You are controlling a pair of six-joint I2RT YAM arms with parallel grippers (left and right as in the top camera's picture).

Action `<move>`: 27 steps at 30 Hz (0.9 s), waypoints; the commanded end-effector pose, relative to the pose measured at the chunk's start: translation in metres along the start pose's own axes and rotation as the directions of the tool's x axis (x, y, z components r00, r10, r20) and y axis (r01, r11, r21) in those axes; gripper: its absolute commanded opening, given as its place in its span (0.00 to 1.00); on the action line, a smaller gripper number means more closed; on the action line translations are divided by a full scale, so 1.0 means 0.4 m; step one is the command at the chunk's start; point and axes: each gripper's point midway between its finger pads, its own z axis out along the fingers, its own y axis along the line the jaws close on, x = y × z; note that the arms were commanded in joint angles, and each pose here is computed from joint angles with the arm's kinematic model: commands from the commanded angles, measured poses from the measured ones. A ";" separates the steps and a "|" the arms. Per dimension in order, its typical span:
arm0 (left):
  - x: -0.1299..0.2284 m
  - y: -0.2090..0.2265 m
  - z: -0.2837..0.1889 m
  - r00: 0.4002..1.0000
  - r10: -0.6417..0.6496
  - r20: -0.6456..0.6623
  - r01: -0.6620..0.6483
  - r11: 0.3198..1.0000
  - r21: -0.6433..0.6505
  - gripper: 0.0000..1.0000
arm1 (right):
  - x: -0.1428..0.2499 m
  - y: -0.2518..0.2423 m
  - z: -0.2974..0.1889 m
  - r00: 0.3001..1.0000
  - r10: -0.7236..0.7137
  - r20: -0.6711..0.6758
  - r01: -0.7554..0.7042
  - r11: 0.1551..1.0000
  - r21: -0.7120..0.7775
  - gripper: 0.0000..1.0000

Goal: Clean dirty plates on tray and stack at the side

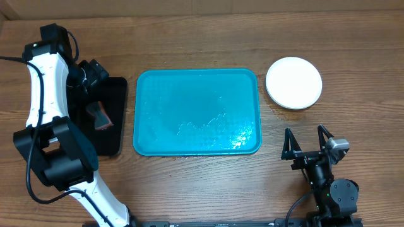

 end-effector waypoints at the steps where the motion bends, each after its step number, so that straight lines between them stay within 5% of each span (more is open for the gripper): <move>1: -0.018 0.002 -0.021 1.000 -0.007 0.026 0.007 1.000 0.012 1.00 | 0.003 -0.008 0.000 1.000 -0.003 0.007 0.003 1.000 0.014 1.00; 27: 0.103 0.025 -0.023 0.980 0.133 -0.151 -0.142 0.988 -0.053 1.00 | 0.003 -0.008 0.000 1.000 -0.003 0.007 0.003 1.000 0.014 1.00</move>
